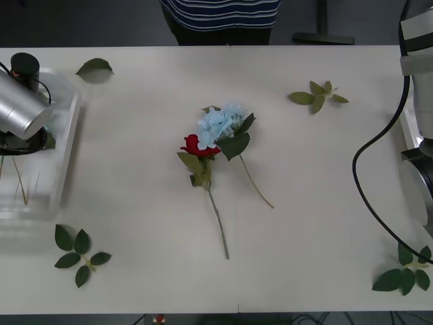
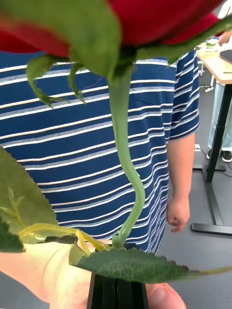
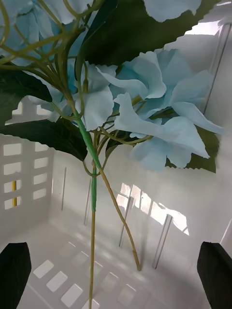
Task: Place the red flowers into the right box and the blue flowers into the left box. If a person shows an open palm, hand one flower to the person first, then continue sorting.
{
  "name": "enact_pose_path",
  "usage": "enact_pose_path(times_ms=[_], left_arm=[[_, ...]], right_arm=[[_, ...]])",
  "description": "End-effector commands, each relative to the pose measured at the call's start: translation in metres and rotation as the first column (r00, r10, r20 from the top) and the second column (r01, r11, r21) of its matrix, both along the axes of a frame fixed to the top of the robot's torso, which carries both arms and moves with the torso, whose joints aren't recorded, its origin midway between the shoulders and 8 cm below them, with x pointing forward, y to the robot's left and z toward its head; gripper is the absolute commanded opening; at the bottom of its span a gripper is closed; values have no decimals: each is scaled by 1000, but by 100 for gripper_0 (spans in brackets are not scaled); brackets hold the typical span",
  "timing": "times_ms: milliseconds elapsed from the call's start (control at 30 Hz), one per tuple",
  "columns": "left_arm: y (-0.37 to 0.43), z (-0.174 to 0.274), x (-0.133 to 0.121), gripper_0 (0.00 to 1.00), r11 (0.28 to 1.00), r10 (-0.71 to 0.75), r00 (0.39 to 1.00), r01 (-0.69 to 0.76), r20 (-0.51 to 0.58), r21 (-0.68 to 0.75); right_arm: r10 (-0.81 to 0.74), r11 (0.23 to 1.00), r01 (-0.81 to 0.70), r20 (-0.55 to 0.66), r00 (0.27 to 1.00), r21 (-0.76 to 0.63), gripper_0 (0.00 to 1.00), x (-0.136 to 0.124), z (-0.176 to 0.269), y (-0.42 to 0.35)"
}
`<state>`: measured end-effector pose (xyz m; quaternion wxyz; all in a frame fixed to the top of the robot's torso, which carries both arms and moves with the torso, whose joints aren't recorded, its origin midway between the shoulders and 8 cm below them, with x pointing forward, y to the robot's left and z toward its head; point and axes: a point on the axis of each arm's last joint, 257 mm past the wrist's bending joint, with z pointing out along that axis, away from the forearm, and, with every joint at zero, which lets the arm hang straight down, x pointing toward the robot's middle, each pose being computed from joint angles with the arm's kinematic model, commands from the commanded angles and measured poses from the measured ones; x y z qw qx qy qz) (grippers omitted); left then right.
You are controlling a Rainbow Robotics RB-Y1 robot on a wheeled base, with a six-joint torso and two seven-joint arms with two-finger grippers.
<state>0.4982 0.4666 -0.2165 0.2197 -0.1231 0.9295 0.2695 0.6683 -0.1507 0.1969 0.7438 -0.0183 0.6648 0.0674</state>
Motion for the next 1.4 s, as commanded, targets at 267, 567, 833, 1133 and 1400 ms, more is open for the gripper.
enact_pose_path(times_ms=[267, 567, 833, 1133, 1400], left_arm=[[12, 18, 2, 100, 1000, 2, 1000, -3, 16, 24], [11, 16, 0, 100, 1000, 0, 1000, 0, 7, 20], [4, 17, 0, 100, 1000, -10, 1000, 10, 4, 13], [-19, 11, -3, 100, 997, -28, 1000, 28, -5, -65], [-99, -7, -3, 100, 942, 34, 999, -27, 15, -335]], right_arm=[[12, 999, -15, 53, 999, 49, 97, -10, 33, 1], [12, 999, -15, 53, 999, 49, 97, -10, 33, 1], [12, 999, -15, 53, 999, 49, 97, -10, 33, 1], [51, 997, -49, -25, 998, 67, 97, -8, 8, 2], [184, 983, -172, -324, 928, 65, 97, -65, -41, 4]])
